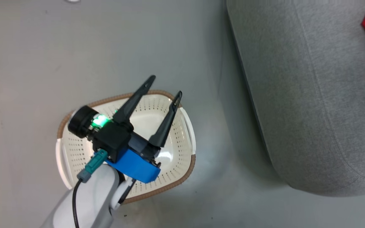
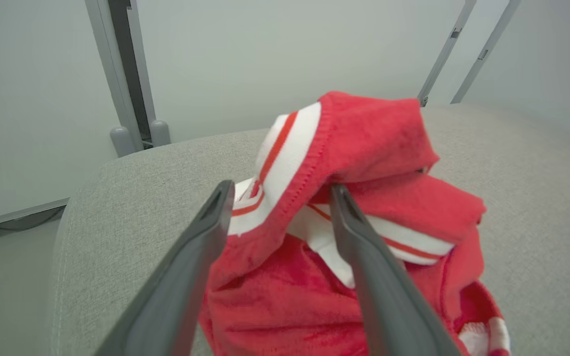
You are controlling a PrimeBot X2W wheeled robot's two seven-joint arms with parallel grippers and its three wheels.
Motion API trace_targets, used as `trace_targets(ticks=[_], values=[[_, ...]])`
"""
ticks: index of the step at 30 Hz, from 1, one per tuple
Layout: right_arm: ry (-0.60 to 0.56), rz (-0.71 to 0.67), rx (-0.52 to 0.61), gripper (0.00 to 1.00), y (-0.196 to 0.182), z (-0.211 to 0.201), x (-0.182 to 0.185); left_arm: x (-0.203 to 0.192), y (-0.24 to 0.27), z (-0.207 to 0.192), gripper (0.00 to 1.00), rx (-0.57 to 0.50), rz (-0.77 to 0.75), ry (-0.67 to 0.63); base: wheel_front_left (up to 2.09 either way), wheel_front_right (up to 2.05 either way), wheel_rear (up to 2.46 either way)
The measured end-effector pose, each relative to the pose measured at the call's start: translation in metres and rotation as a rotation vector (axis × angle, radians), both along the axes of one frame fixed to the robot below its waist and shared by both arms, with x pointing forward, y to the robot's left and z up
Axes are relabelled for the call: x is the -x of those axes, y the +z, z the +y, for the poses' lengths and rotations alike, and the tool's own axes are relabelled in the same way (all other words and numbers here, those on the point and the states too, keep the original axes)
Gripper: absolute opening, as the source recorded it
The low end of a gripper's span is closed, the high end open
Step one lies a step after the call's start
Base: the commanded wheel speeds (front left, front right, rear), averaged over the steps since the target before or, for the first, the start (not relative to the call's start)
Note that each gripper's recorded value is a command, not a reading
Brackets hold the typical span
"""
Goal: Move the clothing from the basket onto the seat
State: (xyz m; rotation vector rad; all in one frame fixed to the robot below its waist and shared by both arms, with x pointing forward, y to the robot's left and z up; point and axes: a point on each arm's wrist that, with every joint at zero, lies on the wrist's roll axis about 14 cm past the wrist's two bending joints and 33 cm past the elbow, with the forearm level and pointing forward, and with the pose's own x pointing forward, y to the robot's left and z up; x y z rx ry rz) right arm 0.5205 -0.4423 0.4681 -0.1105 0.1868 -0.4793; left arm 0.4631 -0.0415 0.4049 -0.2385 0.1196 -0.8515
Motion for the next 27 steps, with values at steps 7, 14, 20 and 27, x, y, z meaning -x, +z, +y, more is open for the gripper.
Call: trace_targets(ticks=[7,14,20,27], values=[[0.100,0.014,0.025,1.00,0.017,0.028,0.022,0.025,0.030,0.003,1.00,0.030,0.010,0.044,0.00,0.00,0.00],[0.230,-0.068,-0.007,1.00,0.041,0.082,0.047,0.049,0.056,0.022,1.00,0.041,0.006,0.136,0.00,0.00,0.00],[0.326,-0.123,-0.035,1.00,0.055,0.128,0.080,0.063,0.071,0.058,1.00,0.030,-0.011,0.267,0.00,0.00,0.00],[0.436,-0.194,-0.076,1.00,0.068,0.190,0.110,0.082,0.074,0.109,1.00,0.008,-0.012,0.431,0.00,0.00,0.00]])
